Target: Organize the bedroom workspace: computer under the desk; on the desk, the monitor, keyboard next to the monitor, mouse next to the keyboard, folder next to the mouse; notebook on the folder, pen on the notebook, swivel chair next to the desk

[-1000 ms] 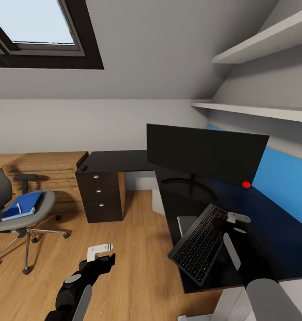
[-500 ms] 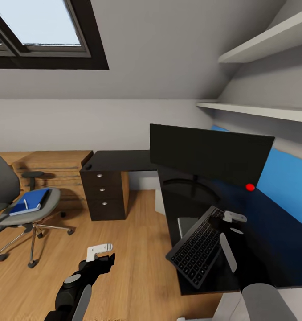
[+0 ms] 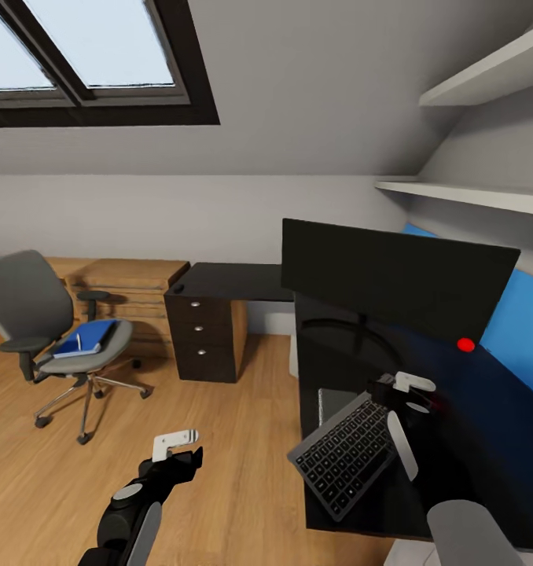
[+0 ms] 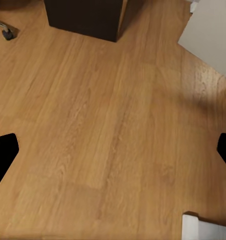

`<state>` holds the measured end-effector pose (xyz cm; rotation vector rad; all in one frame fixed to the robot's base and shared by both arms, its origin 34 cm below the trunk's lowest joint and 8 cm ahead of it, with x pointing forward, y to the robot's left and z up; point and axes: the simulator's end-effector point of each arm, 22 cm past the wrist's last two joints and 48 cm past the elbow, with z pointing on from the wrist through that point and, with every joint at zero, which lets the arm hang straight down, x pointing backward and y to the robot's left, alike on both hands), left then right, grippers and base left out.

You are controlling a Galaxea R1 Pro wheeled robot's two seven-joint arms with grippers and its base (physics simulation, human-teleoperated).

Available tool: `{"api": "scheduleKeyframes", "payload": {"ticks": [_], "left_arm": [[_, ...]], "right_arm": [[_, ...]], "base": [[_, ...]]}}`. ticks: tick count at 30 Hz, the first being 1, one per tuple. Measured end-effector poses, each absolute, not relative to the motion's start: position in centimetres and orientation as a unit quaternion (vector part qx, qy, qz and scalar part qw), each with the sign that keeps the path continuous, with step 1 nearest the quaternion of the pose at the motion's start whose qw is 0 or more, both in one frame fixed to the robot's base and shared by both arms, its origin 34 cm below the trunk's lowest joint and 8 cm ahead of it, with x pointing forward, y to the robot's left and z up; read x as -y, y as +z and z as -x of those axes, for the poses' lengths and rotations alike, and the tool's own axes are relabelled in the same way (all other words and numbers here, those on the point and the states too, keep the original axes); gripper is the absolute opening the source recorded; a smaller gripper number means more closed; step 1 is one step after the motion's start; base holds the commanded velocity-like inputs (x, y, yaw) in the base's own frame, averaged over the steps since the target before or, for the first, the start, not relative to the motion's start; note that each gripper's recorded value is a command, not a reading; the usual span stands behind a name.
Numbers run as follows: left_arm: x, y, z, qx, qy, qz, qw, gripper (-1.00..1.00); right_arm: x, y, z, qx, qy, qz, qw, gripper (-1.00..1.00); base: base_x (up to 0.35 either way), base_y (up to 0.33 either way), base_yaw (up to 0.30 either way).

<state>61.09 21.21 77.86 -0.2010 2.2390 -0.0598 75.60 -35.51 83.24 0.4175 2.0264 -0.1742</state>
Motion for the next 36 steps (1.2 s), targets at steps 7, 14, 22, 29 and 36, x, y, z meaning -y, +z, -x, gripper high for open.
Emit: {"api": "scheduleKeyframes", "payload": {"ticks": [7, 14, 22, 29, 36], "left_arm": [[-21.17, 77.87, -61.10, -0.898, -0.024, 0.080, 0.432, 1.00], [-21.17, 77.88, -61.12, -0.898, -0.024, 0.080, 0.432, 1.00], [-21.18, 77.90, -61.13, -0.898, -0.024, 0.080, 0.433, 1.00], [-21.19, 77.90, -61.12, -0.898, -0.024, 0.080, 0.433, 1.00], [-21.18, 77.89, -61.11, -0.898, -0.024, 0.080, 0.432, 1.00]], "right_arm": [[35.49, 83.22, -75.59, -0.841, -0.072, -0.173, 0.507, 1.00], [35.53, 83.23, -75.59, -0.841, -0.072, -0.172, 0.507, 1.00], [35.68, 83.12, -75.50, -0.842, -0.073, -0.171, 0.507, 1.00], [35.69, 83.04, -75.48, -0.842, -0.073, -0.170, 0.507, 1.00], [35.67, 82.98, -75.47, -0.842, -0.073, -0.170, 0.507, 1.00]], "base": [[0.000, -0.019, 0.041], [0.000, -0.002, 0.004], [0.000, -0.147, 0.000], [0.000, -0.059, 0.000], [0.016, -0.011, 0.000]]}}
